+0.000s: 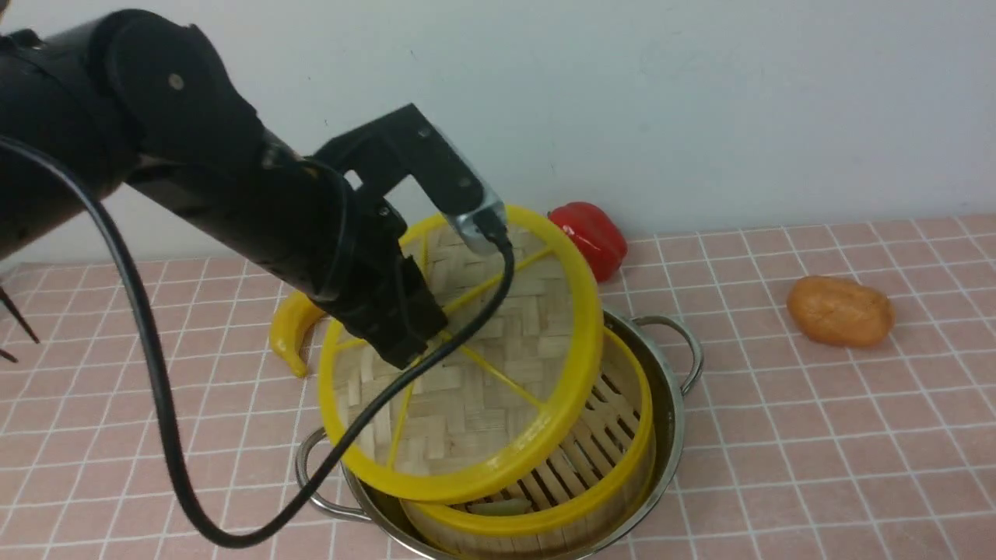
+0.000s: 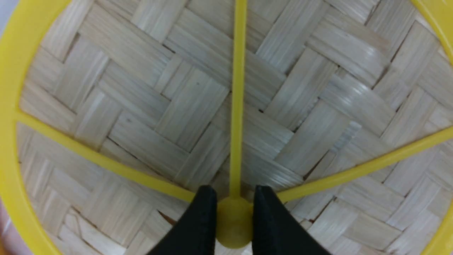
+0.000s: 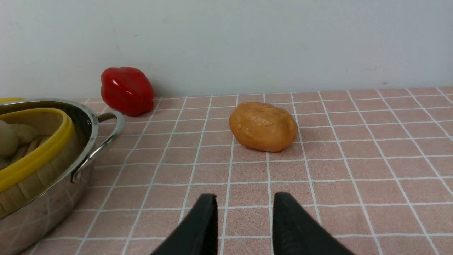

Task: Place the steamer in the pot on the pink tablecloth, and put the lid on the steamer.
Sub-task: 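Place the yellow bamboo steamer lid onto the steamer in the pot with the left gripper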

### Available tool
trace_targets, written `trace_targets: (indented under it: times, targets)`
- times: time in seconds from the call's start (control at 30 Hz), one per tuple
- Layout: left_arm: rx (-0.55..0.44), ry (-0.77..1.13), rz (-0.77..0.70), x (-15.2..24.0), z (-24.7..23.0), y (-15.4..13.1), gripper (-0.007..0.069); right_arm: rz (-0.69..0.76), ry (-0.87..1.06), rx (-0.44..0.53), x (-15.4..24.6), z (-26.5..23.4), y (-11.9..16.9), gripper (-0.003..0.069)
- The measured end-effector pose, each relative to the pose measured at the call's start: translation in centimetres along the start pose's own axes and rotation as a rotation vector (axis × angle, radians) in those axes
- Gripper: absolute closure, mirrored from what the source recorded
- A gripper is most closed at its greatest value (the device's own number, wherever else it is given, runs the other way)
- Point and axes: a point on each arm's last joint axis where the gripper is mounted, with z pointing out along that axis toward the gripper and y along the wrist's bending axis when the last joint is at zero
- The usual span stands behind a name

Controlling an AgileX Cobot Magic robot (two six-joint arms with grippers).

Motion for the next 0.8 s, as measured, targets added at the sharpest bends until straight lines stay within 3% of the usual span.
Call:
trace_targets:
  times: [0.27,0.6,0.8]
  targets:
    - [0.074,0.039,0.064,-0.8,4.3,-0.8,0.0508,0.0,0.0,0.0,0.0,0.0,0.0,0.0419]
    - [0.032,0.007,0.064,-1.3,4.7,-0.3,0.0508,-0.001,0.0,0.0,0.0,0.0,0.0,0.0419]
    - [0.057,0.034,0.055,-1.1,5.6,-0.2,0.0508,-0.001,0.0,0.0,0.0,0.0,0.0,0.0419]
